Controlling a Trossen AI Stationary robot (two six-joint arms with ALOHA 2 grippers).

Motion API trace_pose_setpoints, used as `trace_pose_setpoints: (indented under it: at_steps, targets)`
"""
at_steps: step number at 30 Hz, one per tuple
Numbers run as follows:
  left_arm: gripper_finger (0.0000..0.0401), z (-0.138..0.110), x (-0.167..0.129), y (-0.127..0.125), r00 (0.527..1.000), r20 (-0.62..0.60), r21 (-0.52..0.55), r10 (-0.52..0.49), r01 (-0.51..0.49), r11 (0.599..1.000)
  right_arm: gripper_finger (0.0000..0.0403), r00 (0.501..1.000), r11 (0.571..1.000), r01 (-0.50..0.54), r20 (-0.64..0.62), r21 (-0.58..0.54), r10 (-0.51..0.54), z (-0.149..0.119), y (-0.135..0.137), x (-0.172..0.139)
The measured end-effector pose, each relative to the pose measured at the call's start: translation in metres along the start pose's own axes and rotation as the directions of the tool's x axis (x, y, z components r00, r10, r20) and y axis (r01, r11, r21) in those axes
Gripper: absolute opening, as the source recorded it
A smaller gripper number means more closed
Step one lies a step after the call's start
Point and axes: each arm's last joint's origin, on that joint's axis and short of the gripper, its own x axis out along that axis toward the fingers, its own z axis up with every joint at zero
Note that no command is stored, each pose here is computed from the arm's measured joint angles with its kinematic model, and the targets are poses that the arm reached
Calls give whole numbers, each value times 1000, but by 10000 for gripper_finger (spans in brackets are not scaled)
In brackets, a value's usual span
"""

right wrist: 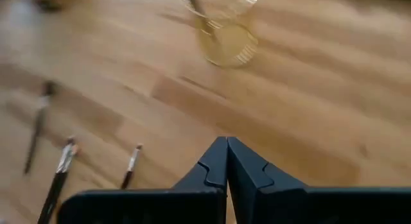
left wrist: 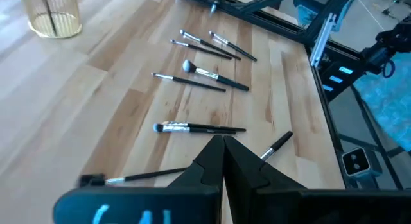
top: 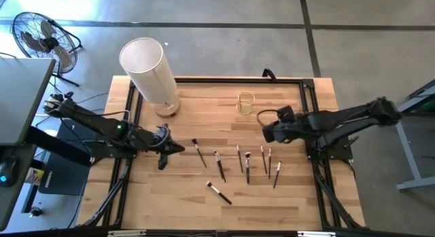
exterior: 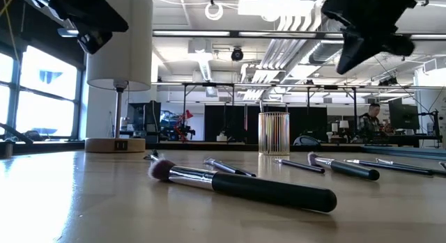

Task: Put items in baskets/containers
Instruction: Put the silver eyeshadow brush into the yellow container

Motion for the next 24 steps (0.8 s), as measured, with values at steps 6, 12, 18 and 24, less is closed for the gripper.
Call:
trace_pose_setpoints:
  at_steps: [6, 12, 18, 24]
  targets:
    - [0, -2, -15, 7, 999, -9, 15, 37, -37, 999, 1, 942, 955, 239, -279, 178, -185, -20, 13, 12]
    - [0, -3, -18, 11, 995, -4, 46, 102, -102, 994, 1, 839, 893, 414, -456, 178, -297, -47, 9, 40]
    - [0, -4, -17, 12, 994, -7, 49, 113, -113, 992, 1, 794, 861, 449, -549, 238, -262, -73, 0, 62]
    - [0, -4, -16, 11, 993, -12, 51, 115, -115, 992, 1, 790, 850, 431, -582, 304, -192, -92, -7, 72]
